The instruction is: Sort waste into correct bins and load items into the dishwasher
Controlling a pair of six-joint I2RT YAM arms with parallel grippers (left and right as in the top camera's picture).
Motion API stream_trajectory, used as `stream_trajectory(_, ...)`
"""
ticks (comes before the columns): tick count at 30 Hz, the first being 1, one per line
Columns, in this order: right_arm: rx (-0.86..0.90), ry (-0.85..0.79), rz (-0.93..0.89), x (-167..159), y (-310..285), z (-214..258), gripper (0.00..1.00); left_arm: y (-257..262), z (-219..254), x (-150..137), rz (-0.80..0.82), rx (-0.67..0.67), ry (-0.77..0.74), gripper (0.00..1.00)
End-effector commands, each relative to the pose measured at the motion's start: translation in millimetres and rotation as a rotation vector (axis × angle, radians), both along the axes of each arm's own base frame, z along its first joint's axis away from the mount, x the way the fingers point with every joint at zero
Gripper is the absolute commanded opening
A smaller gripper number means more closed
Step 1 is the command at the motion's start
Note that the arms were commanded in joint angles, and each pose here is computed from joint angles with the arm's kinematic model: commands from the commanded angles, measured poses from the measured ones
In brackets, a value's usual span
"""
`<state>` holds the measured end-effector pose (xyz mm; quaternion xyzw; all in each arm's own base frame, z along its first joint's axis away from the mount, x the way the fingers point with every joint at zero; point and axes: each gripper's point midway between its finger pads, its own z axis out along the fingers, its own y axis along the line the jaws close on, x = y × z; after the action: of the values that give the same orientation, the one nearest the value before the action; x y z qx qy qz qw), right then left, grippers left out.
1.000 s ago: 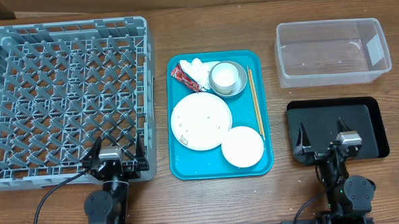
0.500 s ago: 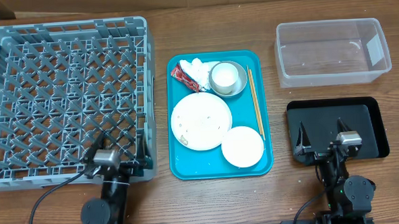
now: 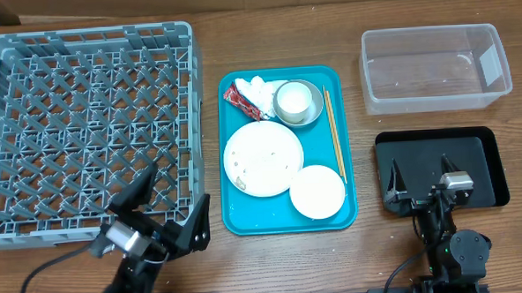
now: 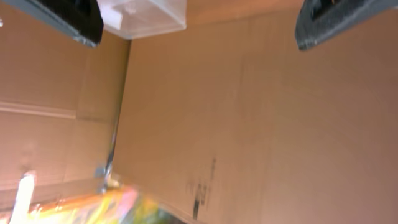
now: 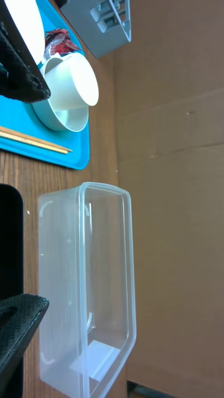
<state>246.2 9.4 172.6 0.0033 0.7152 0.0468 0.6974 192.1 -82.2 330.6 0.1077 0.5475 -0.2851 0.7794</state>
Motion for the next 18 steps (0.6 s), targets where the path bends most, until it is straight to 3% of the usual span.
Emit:
stream_trajectory(1,0.003,-0.002,-0.004,0.1,-0.1,-2.2,1.0,-9.8,44.0,0.4,0.011,0.193,-0.007,1.0)
stream_trajectory(4,0.003,-0.002,-0.004,0.1,-0.1,-2.2,1.0,-13.1,47.5,28.5,-0.023,0.247,0.213,1.0)
stream_trajectory(10,0.003,-0.002,-0.004,0.1,-0.1,-2.2,1.0,-35.4,42.1,82.9,-0.257,0.354,0.649,1.0)
stream_trajectory(14,0.003,-0.002,-0.004,0.1,-0.1,-2.2,1.0,-53.0,52.6,119.0,-0.428,0.248,0.785,1.0)
stream_trajectory(16,0.003,-0.002,-0.004,0.1,-0.1,-2.2,1.0,-64.7,58.1,133.4,-0.544,0.245,0.751,1.0)
stream_trajectory(18,0.003,-0.002,-0.004,0.1,-0.1,-2.2,1.0,-69.8,49.2,152.5,-0.551,0.276,0.757,1.0)
